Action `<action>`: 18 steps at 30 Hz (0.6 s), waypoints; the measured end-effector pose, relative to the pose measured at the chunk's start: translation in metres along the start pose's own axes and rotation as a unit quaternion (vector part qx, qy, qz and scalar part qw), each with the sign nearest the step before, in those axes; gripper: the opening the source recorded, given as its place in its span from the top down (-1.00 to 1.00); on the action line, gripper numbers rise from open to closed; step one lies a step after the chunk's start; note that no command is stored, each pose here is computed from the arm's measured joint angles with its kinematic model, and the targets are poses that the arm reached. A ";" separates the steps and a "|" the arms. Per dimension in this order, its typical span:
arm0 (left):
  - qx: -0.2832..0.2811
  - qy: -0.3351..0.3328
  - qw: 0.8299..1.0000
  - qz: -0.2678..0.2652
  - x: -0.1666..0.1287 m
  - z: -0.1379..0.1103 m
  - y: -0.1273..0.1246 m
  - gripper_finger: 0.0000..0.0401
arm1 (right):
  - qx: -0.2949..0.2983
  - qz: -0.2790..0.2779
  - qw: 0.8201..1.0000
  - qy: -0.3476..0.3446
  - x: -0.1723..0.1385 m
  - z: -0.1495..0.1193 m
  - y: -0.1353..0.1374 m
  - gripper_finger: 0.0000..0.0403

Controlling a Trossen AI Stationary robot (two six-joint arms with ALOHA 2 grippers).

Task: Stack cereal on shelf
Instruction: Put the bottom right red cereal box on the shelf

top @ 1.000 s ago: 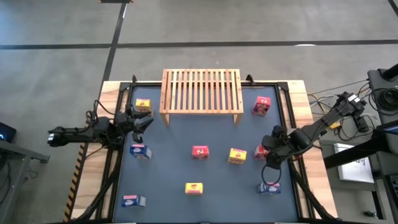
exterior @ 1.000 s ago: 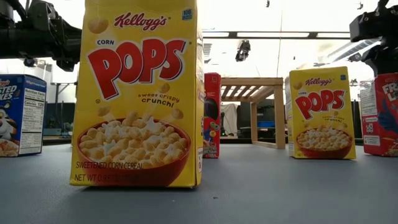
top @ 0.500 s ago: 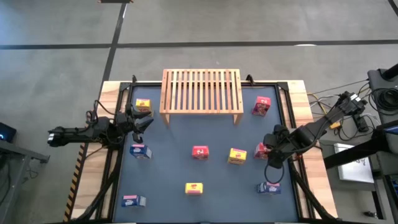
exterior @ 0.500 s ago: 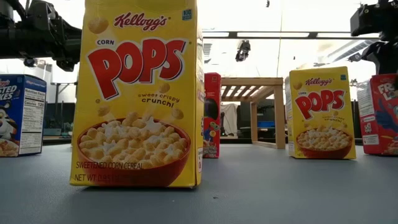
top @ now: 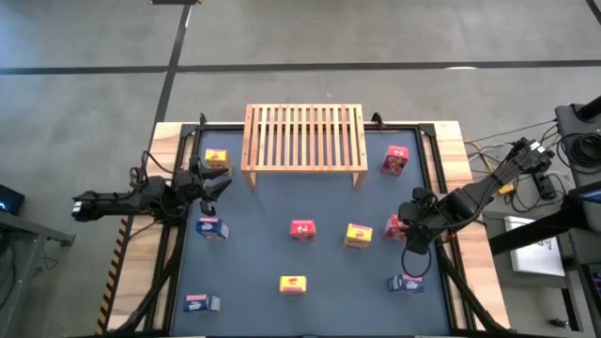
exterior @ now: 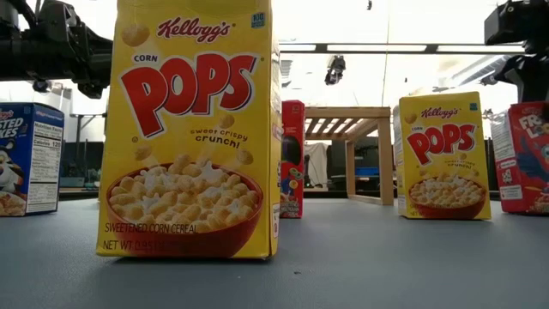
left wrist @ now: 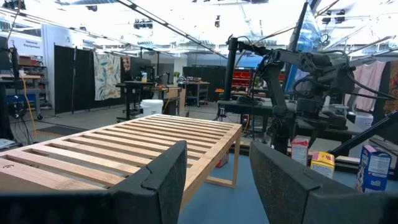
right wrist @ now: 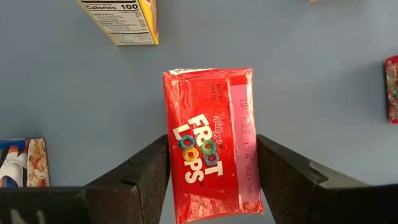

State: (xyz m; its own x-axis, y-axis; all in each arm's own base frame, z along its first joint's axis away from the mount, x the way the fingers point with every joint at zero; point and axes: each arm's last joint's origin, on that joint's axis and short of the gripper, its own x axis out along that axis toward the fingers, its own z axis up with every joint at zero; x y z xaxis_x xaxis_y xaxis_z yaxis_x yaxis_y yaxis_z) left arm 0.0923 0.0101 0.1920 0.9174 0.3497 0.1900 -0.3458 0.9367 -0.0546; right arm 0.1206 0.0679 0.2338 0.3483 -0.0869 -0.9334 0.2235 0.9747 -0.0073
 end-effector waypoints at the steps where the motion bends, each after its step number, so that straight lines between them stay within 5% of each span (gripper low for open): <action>1: 0.000 0.000 1.000 0.000 0.000 0.000 0.000 0.20 | 0.000 0.001 1.000 -0.001 -0.001 0.001 0.000 -0.03; 18: 0.000 0.000 1.000 0.000 0.000 0.000 0.000 0.20 | -0.010 0.022 0.997 -0.073 -0.032 0.020 0.005 -0.02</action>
State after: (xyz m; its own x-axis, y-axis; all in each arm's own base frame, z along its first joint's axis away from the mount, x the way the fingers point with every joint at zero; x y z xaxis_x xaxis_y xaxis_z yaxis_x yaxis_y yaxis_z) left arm 0.0922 0.0101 0.1921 0.9174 0.3496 0.1902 -0.3457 0.9368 -0.0543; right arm 0.1292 0.0712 0.2707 0.4857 -0.0717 -0.8712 0.1870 0.9821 0.0234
